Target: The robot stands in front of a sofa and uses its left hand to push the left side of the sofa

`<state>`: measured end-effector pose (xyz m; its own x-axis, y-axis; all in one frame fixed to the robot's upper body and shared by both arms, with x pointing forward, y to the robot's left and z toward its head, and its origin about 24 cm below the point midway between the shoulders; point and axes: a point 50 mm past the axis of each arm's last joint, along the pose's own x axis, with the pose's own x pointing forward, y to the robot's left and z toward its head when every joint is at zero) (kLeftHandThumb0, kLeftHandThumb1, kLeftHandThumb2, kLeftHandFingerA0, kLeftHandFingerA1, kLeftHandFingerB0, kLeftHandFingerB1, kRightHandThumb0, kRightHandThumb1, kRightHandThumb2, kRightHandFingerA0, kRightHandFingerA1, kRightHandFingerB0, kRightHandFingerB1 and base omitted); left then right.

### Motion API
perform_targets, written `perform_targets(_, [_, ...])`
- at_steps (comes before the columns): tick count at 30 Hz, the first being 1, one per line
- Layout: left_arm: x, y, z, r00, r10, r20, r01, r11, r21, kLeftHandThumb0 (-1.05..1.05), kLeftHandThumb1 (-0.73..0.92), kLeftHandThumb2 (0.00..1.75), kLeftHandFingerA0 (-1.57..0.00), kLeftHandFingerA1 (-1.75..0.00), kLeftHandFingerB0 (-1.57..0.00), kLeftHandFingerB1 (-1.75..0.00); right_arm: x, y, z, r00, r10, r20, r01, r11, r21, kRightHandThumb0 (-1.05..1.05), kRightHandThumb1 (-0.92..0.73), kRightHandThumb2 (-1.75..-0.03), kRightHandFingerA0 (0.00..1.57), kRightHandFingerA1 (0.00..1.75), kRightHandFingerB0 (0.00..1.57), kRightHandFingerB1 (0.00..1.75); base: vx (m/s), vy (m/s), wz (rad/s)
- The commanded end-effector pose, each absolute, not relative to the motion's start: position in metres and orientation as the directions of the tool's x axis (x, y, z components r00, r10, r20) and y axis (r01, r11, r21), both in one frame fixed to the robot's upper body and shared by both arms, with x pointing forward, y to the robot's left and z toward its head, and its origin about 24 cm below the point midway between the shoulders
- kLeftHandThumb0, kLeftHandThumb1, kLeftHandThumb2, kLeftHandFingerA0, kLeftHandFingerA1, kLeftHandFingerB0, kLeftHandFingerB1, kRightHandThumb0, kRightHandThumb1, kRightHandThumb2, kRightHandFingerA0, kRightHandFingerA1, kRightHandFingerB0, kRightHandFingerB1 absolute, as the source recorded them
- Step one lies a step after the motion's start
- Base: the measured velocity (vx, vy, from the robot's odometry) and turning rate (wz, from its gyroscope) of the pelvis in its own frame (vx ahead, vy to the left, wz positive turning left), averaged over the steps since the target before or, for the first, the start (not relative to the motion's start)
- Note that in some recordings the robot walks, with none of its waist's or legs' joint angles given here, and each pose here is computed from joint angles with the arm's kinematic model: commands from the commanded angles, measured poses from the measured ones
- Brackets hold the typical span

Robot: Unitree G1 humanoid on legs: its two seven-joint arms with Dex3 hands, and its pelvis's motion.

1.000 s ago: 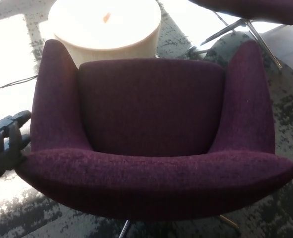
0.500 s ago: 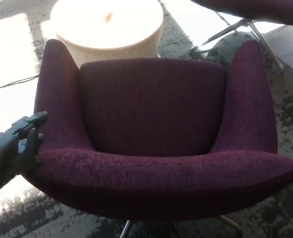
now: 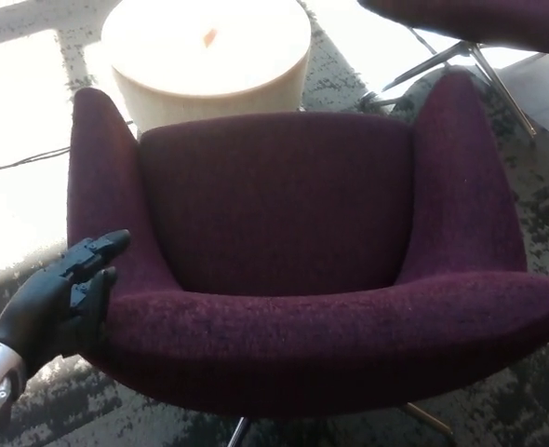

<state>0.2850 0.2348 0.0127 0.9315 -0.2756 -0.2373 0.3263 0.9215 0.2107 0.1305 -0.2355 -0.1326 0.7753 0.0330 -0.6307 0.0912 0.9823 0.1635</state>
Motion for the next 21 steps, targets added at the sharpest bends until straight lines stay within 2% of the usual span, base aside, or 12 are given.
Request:
perform_targets(1, [0.267,0.200,-0.002,0.864,-0.421,-0.276,0.478,0.858,0.188,-0.85,0.87,1.22,-0.01,-0.34,-0.11,-0.21,0.134,-0.240,-0.131,0.779,0.018,-0.627,0.101,0.983,0.153,-1.05,-0.92,-1.07,0.00,0.93,0.00,0.31,0.00,0.000,0.00])
perform_targets(3, [0.261,0.186,-0.002,0.832,-0.486,-0.268,0.536,0.828,0.165,-0.82,0.85,1.21,0.00,-0.32,-0.08,-0.21,0.135,-0.240,-0.131,0.778,0.014,-0.628,0.100,0.984,0.146,-1.05,-0.92,-1.07,0.00,0.88,0.00,0.31,0.00,0.000,0.00])
perform_targets(5, [0.256,0.176,-0.002,0.808,-0.513,-0.290,0.571,0.802,0.173,-0.89,0.87,1.22,-0.03,-0.30,-0.11,-0.19,0.137,-0.240,-0.130,0.778,0.018,-0.628,0.095,0.985,0.145,-1.05,-0.92,-1.07,0.00,0.87,0.00,0.34,0.00,0.000,0.00])
perform_targets(6, [0.253,0.171,-0.003,0.798,-0.530,-0.286,0.587,0.791,0.173,-0.82,0.83,1.20,0.00,-0.33,-0.13,-0.23,0.137,-0.240,-0.130,0.779,0.020,-0.627,0.094,0.985,0.148,-1.05,-0.92,-1.06,0.00,0.89,0.00,0.36,0.00,0.000,0.00])
perform_targets(7, [0.250,0.166,-0.003,0.788,-0.549,-0.280,0.604,0.777,0.175,-0.85,0.92,0.84,-0.04,-0.28,-0.06,-0.21,0.138,-0.240,-0.130,0.780,0.023,-0.625,0.093,0.984,0.152,-1.05,-0.92,-1.05,0.00,0.89,0.00,0.37,0.00,0.000,0.00])
perform_targets(14, [0.235,0.143,-0.004,0.726,-0.623,-0.293,0.681,0.710,0.178,-0.84,0.92,0.86,-0.04,-0.28,-0.05,-0.21,0.141,-0.239,-0.130,0.780,0.030,-0.625,0.088,0.984,0.157,-1.05,-0.92,-1.04,0.00,0.93,0.00,0.45,0.00,0.000,0.00])
perform_targets(15, [0.233,0.139,-0.005,0.710,-0.634,-0.306,0.697,0.694,0.178,-0.85,0.92,0.82,-0.03,-0.27,-0.03,-0.21,0.141,-0.239,-0.130,0.780,0.029,-0.625,0.093,0.983,0.161,-1.05,-0.92,-1.03,0.00,0.95,0.00,0.48,0.00,0.000,0.00])
perform_targets(16, [0.229,0.132,-0.006,0.698,-0.647,-0.306,0.711,0.676,0.193,-0.80,0.84,1.22,0.00,-0.33,-0.11,-0.23,0.141,-0.239,-0.130,0.780,0.024,-0.625,0.095,0.983,0.157,-1.05,-0.92,-1.04,0.00,0.92,0.00,0.45,0.00,0.000,0.00])
perform_targets(18, [0.227,0.126,-0.007,0.688,-0.660,-0.300,0.722,0.663,0.196,-0.80,0.84,1.22,0.00,-0.30,-0.11,-0.23,0.142,-0.239,-0.129,0.781,0.022,-0.625,0.099,0.982,0.158,-1.05,-0.92,-1.05,0.00,0.95,0.00,0.48,0.00,0.000,0.00])
perform_targets(19, [0.225,0.123,-0.007,0.676,-0.676,-0.292,0.734,0.651,0.194,-0.82,0.92,0.85,-0.01,-0.24,-0.03,-0.23,0.142,-0.239,-0.129,0.780,0.023,-0.626,0.098,0.983,0.158,-1.05,-0.92,-1.05,0.00,0.96,0.00,0.47,0.00,0.000,0.00])
perform_targets(21, [0.223,0.119,-0.006,0.666,-0.687,-0.289,0.744,0.639,0.195,-0.86,0.90,0.90,0.00,-0.18,-0.06,-0.20,0.142,-0.238,-0.129,0.781,0.024,-0.624,0.094,0.983,0.155,-1.05,-0.92,-1.04,0.00,0.94,0.00,0.45,0.00,0.000,0.00])
